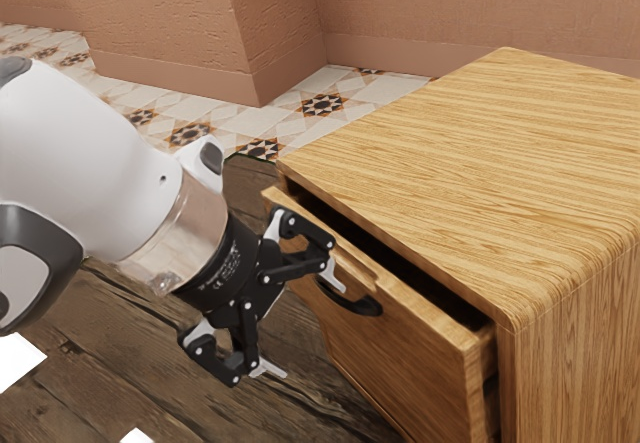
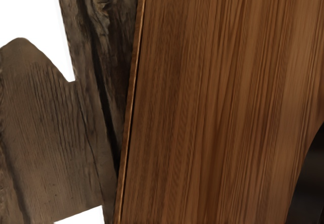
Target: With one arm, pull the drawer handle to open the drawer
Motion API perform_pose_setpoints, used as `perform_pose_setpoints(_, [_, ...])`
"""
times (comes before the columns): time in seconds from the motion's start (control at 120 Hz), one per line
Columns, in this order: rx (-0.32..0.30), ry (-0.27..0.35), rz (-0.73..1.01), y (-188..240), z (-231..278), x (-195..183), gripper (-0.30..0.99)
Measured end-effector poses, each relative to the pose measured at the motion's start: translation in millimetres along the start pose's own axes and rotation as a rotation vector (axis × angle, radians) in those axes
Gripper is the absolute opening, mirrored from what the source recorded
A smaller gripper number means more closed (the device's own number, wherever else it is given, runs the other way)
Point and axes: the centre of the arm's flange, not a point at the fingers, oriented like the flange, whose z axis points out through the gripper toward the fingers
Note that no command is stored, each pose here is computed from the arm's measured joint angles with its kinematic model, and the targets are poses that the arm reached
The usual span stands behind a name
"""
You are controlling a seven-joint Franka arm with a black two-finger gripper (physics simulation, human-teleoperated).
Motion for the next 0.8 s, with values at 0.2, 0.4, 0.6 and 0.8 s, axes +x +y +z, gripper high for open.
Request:
perform_pose_setpoints(0.2, [0.001,-0.011,0.002,-12.3,-12.2,1.7,0.69])
perform_pose_setpoints(0.4, [0.022,-0.002,0.005,-23.3,-12.1,4.4,0.69])
perform_pose_setpoints(0.6, [0.03,-0.006,0.002,-37.8,-19.0,10.8,0.69])
perform_pose_setpoints(0.8, [-0.008,-0.012,-0.009,-67.8,-52.1,38.0,0.69])
